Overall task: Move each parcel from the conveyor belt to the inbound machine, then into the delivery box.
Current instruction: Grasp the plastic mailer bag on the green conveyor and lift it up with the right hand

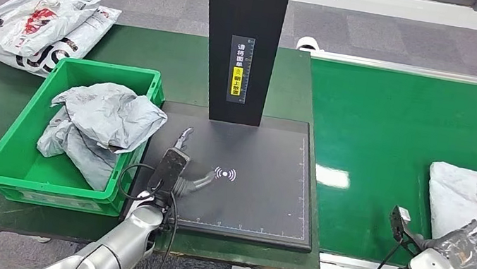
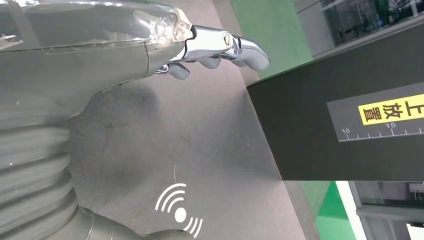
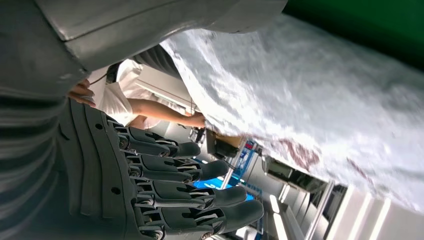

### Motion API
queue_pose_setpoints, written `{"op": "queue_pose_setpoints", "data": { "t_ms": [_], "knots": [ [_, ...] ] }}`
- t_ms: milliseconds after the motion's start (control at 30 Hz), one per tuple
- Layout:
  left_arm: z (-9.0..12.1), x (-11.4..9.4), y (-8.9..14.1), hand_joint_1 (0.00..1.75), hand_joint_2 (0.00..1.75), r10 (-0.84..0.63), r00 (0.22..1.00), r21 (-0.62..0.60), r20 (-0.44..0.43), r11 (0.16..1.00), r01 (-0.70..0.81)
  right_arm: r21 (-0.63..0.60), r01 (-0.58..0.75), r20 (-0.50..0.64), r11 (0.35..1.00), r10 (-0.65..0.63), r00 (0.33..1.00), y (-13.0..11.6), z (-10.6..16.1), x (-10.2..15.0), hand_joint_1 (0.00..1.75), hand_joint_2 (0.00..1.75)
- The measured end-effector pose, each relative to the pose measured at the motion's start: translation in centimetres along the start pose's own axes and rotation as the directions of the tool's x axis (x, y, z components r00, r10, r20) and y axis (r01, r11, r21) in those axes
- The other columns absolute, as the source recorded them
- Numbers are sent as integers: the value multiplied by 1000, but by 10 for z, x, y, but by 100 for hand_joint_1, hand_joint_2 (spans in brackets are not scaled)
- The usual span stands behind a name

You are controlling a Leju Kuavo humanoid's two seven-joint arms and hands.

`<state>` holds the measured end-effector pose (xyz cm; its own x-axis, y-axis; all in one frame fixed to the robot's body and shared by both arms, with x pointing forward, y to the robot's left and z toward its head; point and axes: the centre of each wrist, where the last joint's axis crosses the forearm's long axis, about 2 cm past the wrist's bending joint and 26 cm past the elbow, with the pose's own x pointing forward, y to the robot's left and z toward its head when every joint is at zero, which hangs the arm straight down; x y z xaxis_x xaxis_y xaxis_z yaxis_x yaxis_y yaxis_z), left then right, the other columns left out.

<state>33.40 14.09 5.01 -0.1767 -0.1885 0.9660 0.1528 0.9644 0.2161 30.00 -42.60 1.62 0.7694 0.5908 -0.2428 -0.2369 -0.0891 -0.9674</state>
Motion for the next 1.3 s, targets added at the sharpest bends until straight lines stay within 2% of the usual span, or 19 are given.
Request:
{"op": "queue_pose_setpoints", "data": {
  "t_ms": [233,400,533,733,1300],
  "knots": [
    [-1,0,2,0,175,9,1000,3,-2,1000,-9,54,-52,-1,997,53,999,6,1,-5,0,175],
    [-1,0,2,0,175,15,1000,-5,1,1000,-15,172,-121,-10,978,124,992,14,3,-10,0,175],
    [-2,1,3,0,175,19,1000,-12,4,1000,-19,307,-176,-11,935,188,982,18,4,-11,175,175],
    [-5,2,5,0,175,22,1000,-12,8,1000,-22,432,-198,-6,880,222,975,22,8,-10,175,175],
    [-5,1,6,0,175,25,1000,-4,6,1000,-25,459,-168,-32,872,205,978,24,7,-14,175,175]
  ]
}}
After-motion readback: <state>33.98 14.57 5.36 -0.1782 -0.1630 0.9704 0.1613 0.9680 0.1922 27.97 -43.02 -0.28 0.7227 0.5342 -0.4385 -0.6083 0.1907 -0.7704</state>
